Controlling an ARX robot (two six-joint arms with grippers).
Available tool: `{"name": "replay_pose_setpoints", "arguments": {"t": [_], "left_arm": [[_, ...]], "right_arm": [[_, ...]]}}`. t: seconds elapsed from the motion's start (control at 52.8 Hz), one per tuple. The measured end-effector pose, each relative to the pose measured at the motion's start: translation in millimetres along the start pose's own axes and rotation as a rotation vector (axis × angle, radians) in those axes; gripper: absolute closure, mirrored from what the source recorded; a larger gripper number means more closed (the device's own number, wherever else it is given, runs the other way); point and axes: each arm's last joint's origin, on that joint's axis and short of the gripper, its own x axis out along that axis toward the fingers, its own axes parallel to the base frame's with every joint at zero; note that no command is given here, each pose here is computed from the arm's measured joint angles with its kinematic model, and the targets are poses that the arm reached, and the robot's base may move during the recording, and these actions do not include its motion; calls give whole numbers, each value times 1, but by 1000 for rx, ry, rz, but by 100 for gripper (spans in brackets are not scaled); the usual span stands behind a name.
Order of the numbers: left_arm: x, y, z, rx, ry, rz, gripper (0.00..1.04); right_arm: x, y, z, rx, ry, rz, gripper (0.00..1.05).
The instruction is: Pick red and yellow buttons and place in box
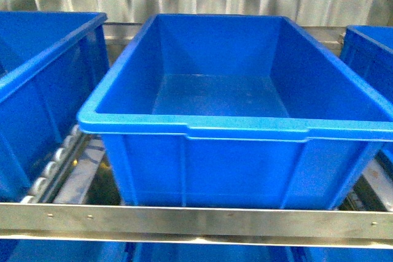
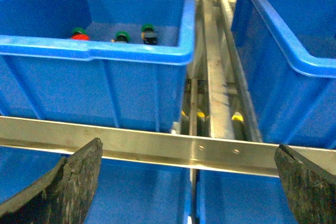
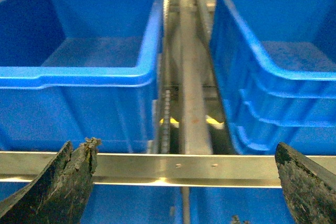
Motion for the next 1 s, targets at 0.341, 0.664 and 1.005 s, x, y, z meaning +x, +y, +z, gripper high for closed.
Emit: {"name": "replay_pose_setpoints", "arguments": {"t": [0.341, 0.664, 1.005], "left_arm": [[0, 0, 0, 0, -1, 1, 8], [0, 0, 0, 0, 0, 3, 8], [0, 0, 0, 1, -1, 0, 8]], "right_arm": [[0, 0, 0, 0, 1, 3, 6], [0, 0, -1, 0, 2, 2, 6], [0, 0, -1, 0, 2, 1, 6]]}}
